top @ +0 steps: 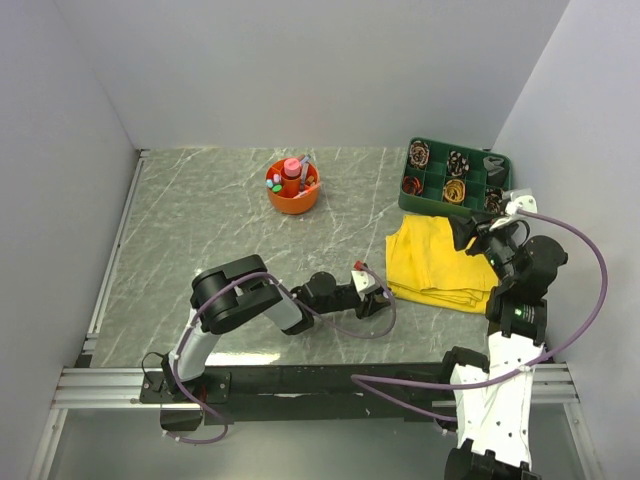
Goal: Sort the stationery into containers
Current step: Close the stationery at the center of the board.
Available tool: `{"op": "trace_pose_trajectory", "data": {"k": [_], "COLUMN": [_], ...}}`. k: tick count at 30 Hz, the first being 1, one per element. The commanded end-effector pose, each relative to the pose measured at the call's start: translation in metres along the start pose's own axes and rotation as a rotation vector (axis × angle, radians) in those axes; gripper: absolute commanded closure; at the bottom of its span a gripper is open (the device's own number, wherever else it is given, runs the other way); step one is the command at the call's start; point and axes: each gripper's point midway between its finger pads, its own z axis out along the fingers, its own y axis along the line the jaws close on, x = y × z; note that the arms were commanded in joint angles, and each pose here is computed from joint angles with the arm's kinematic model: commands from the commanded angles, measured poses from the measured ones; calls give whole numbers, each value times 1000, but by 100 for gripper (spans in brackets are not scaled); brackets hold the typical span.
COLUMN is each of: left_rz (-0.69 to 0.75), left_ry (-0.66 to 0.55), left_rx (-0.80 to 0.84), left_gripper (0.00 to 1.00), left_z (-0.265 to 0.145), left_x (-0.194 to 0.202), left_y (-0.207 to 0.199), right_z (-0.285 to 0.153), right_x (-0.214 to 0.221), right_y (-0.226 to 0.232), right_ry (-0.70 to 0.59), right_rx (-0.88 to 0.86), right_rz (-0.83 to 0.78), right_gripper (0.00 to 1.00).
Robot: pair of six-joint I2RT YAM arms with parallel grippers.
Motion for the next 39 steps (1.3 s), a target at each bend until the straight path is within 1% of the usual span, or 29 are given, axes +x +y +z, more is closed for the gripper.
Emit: {"op": "trace_pose_trajectory", "data": {"k": [1,7,13,14,18,23,28,34,39], "left_rz": [93,87,180,190,232,220,208,208,256], "left_ry": [-319,-368,-451,-464,-490,-474,-465,-474,-525], "left_rx": [11,-2,-81,-87,-117,-126,-132,-157,-173], "left_gripper": [99,99,99,99,99,99,99,99,99], "left_z": [7,-3,0,1,5,12,10,4,-4], "left_x": [-91,-111,-120,-124,-132,-121,-116,-118,-137], "left_y": [-4,-3,13,13,23,32,33,33,26], "right_z": [1,6,12,13,16,21,23,28,33], "right_x": [-11,-14,-11,-12,-14,-10,-7,-1,-8], "right_y": [1,1,0,1,-1,-5,-6,-6,-10], "right_ry": [-35,-35,-39,-40,-38,-28,-18,4,-21], "right_rx": [-13,-32,-55,-56,-60,-60,-62,-83,-84], "right_rz": [-17,-9,-10,16,16,9,17,34,20], "right_gripper": [43,42,43,43,43,43,43,43,42]}}
